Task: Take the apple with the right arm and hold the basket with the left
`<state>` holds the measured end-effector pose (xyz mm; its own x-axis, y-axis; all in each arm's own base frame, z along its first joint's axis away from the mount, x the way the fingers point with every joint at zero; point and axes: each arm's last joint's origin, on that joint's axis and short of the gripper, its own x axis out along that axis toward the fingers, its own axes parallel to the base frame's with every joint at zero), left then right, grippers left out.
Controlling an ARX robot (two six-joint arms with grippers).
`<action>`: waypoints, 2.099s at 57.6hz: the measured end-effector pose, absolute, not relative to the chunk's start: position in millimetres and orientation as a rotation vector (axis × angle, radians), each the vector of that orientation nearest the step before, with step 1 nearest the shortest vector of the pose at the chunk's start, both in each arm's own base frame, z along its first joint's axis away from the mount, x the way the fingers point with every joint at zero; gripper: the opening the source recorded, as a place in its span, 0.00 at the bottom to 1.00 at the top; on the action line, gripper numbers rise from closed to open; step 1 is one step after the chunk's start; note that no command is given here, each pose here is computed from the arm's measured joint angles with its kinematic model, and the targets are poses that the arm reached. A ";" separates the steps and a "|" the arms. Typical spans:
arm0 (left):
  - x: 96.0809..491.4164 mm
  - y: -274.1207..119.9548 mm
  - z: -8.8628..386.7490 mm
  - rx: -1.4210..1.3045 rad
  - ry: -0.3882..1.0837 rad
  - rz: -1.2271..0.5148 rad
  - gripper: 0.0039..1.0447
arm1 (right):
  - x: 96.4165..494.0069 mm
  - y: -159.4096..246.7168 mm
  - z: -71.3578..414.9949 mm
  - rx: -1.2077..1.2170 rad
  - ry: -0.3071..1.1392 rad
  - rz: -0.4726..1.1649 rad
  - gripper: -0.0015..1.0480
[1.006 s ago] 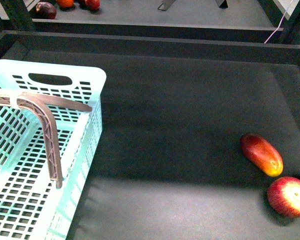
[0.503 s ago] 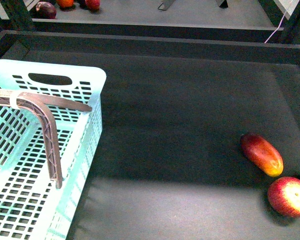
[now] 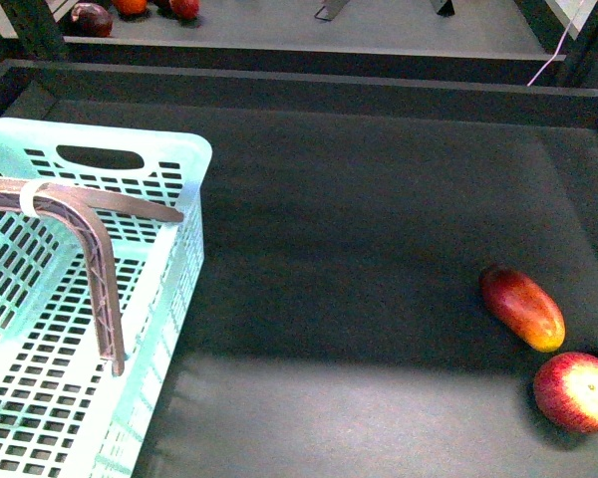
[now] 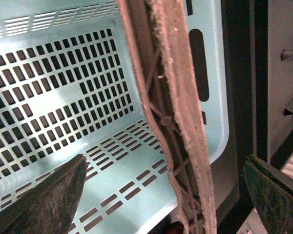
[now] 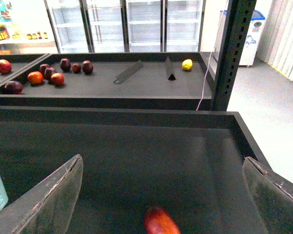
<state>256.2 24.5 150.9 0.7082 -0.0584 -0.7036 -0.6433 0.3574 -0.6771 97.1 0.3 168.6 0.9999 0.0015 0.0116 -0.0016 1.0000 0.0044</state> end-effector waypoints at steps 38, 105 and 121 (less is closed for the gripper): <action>261.0 10.9 154.8 -1.197 0.709 0.459 0.13 | 97.0 0.3 168.6 0.004 -0.012 0.002 0.92; 207.5 -159.0 294.5 -0.991 0.785 -0.267 0.09 | 97.1 0.3 168.6 0.004 -0.012 0.002 0.92; 206.1 -162.5 300.3 -0.991 0.778 -0.291 0.09 | 97.1 0.3 168.6 0.004 -0.012 0.002 0.92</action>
<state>206.1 -162.5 300.3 0.7002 -0.5515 -0.4534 -0.1183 0.5367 -0.8355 97.1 0.3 168.6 0.9999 0.0015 0.0116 -0.0016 1.0000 0.0044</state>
